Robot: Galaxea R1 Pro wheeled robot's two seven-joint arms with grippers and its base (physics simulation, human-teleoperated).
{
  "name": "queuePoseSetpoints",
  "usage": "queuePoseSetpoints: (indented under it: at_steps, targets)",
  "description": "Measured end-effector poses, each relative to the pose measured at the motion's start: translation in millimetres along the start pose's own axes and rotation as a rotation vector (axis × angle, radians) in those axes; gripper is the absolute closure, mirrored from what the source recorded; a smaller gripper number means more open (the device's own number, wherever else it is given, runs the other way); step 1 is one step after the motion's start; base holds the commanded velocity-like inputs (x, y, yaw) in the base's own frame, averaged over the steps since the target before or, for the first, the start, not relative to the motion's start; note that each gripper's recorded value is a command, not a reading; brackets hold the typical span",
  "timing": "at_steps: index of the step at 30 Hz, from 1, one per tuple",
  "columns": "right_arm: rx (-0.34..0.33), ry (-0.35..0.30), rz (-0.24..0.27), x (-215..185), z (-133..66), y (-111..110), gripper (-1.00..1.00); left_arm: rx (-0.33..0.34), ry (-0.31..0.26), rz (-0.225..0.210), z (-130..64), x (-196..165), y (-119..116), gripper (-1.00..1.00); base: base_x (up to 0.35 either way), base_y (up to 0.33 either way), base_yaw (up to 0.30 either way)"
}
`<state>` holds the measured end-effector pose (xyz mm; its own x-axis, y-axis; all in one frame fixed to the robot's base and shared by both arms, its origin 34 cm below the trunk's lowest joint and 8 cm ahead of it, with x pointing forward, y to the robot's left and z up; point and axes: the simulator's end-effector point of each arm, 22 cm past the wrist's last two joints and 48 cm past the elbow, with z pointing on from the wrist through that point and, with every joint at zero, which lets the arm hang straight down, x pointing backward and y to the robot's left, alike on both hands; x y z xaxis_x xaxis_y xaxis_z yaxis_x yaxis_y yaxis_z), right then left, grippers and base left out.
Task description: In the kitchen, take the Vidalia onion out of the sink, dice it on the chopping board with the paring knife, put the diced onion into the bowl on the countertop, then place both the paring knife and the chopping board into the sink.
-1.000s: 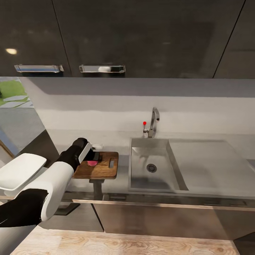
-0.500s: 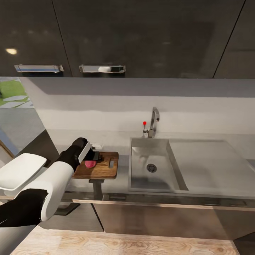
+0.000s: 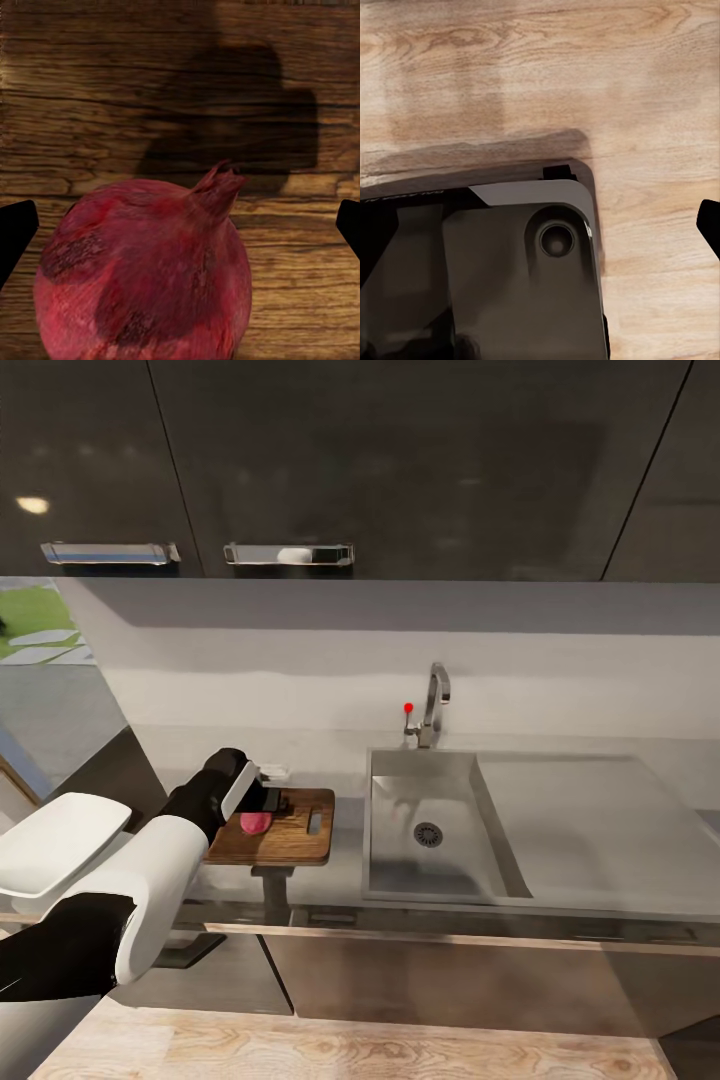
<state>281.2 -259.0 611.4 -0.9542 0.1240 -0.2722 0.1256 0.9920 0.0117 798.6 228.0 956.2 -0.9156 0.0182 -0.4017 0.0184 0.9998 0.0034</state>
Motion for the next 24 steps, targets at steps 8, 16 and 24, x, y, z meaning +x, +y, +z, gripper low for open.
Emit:
queuePoseSetpoints:
  at_steps: [8,16,24]
  targets:
    - [0.0,-0.001,0.0,0,0.1,0,-1.0,0.0,-0.156,-0.003,-39.7,-54,5,-1.0,-0.04,0.0,0.0]
    - [0.0,-0.001,0.0,0,0.1,0,-1.0,0.001,-0.192,-0.002,-50.0,-65,5,-1.0,-0.01,0.0,0.0]
    - [0.0,0.0,-0.001,0,0.3,0,-1.0,-0.002,-0.19,-0.003,-48.5,-65,7,-1.0,-0.222,0.0,0.0]
